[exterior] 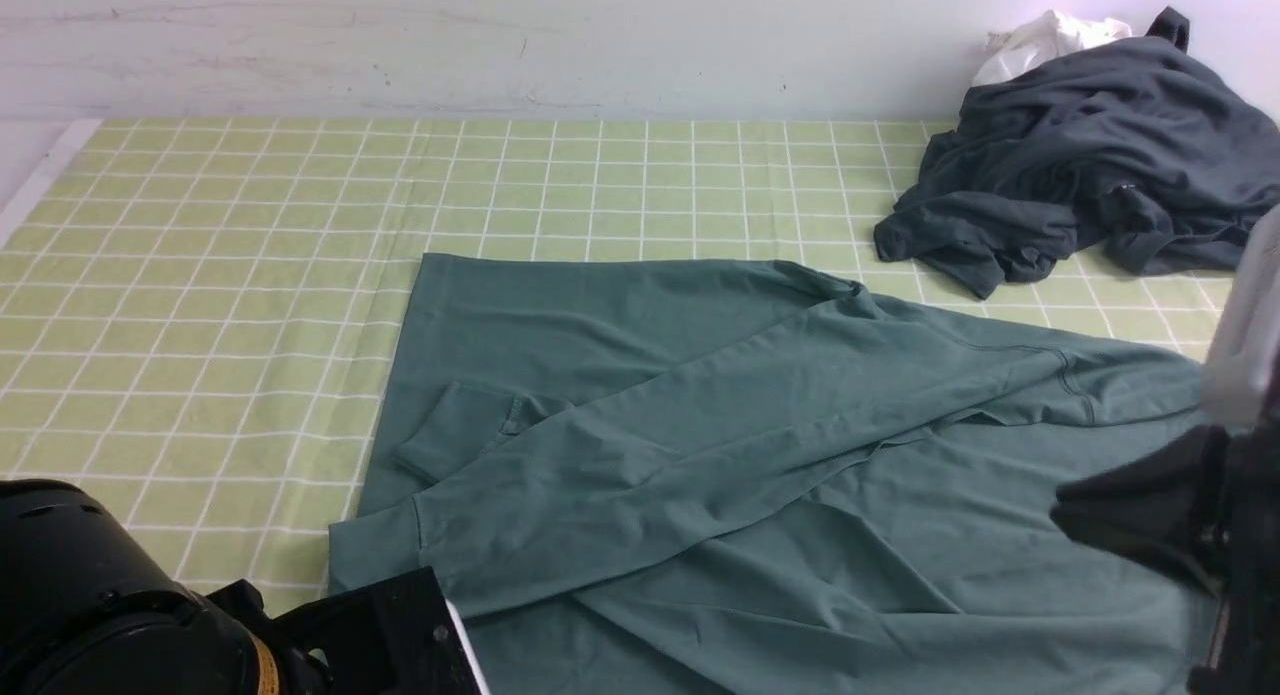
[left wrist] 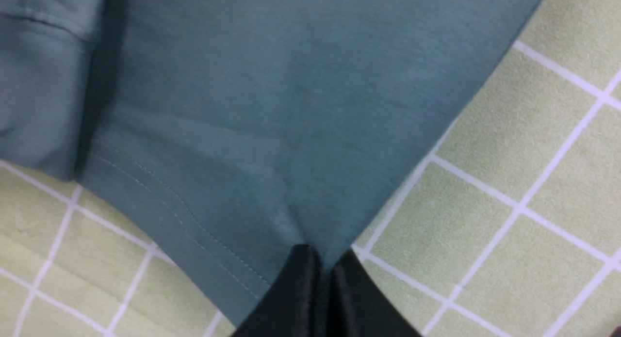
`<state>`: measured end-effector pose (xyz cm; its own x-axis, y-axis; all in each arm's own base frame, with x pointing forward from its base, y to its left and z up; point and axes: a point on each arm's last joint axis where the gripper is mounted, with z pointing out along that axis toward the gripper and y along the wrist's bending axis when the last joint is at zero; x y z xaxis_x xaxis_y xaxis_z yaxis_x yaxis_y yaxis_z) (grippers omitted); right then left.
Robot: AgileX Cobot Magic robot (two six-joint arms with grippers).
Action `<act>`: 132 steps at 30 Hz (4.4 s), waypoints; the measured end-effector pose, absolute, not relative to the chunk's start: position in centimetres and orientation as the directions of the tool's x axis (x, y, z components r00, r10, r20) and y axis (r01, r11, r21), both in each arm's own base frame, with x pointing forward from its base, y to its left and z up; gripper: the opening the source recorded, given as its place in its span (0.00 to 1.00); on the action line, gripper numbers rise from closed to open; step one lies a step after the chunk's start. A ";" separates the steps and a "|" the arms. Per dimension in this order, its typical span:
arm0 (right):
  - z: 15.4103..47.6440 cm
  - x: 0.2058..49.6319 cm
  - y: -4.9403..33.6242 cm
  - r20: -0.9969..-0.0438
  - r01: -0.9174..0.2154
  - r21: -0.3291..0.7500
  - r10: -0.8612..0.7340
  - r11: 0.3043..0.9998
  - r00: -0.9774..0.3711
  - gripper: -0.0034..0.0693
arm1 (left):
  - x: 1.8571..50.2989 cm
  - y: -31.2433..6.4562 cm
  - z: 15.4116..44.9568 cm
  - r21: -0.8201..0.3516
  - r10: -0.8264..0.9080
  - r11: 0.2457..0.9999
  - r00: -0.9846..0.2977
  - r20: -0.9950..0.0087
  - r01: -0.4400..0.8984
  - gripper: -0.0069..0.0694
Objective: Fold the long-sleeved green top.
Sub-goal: Use both arms simultaneously to clamp the lower edge of the clothing fabric, then use both arms to drag the lower edge of the fabric forward and fold it over the upper edge, then use the right arm to clamp the right edge of the fabric
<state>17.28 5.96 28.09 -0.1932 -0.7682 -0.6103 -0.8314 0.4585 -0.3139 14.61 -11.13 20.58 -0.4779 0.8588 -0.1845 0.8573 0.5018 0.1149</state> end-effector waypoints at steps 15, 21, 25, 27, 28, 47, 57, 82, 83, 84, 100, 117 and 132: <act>18.4 22.3 2.4 0.064 -0.980 -0.188 -0.995 0.063 -0.076 0.44 | 14.2 -11.2 20.5 0.064 0.843 0.526 -0.509 -0.174 0.848 0.09; 16.4 22.8 2.3 0.107 -0.994 -0.101 -0.993 0.036 -0.046 0.42 | 14.2 -11.2 20.5 0.063 0.843 0.525 -0.509 -0.172 0.848 0.09; 15.7 23.0 2.4 0.108 -0.997 -0.076 -0.993 0.030 -0.038 0.41 | 14.2 -11.2 20.5 0.063 0.843 0.525 -0.509 -0.172 0.848 0.09; 15.4 23.1 2.4 0.108 -0.997 -0.072 -0.994 0.023 -0.031 0.41 | 14.2 -11.2 20.5 0.063 0.843 0.525 -0.509 -0.172 0.848 0.09; 15.3 23.2 2.4 0.107 -0.997 -0.075 -0.994 0.020 -0.028 0.40 | 14.2 -11.2 20.5 0.063 0.843 0.525 -0.509 -0.172 0.848 0.09; 23.0 26.5 2.4 -0.066 -0.818 -0.400 -0.904 0.413 -0.423 0.04 | 18.5 -11.5 26.9 0.055 0.647 0.738 -0.681 -0.344 0.673 0.09; 25.9 34.9 3.4 -0.219 -0.663 -0.531 -0.841 0.528 -0.494 0.04 | 31.3 -9.4 32.7 0.109 0.411 0.893 -0.693 -0.592 0.437 0.09; 18.2 46.8 2.9 -0.428 -0.384 -0.410 -0.546 0.827 -0.720 0.29 | 50.5 -7.5 22.1 0.192 0.326 0.944 -0.652 -0.685 0.269 0.62; 18.9 47.1 2.9 -0.464 -0.329 -0.387 -0.490 0.862 -0.738 0.33 | 50.4 -7.0 22.5 0.159 0.272 0.961 -0.665 -0.695 0.226 0.66; 19.3 47.2 2.9 -0.476 -0.304 -0.376 -0.464 0.875 -0.747 0.34 | 50.3 -6.7 22.7 0.143 0.245 0.968 -0.677 -0.694 0.205 0.67; 15.5 47.1 8.6 -0.489 -0.609 0.083 -0.501 0.788 -0.714 0.03 | 43.9 -6.6 27.7 0.009 0.346 0.929 -0.860 -0.374 0.370 0.08; 24.5 49.3 2.1 -0.812 -0.314 -0.033 -0.209 0.949 -0.545 0.15 | 20.6 -3.0 50.1 0.214 0.340 0.930 -0.484 -0.806 0.298 0.08; 23.9 41.6 -11.5 -0.373 0.094 0.125 0.135 0.988 -0.918 0.60 | 10.7 -0.9 31.2 0.132 0.216 0.976 -0.667 -0.713 0.176 0.08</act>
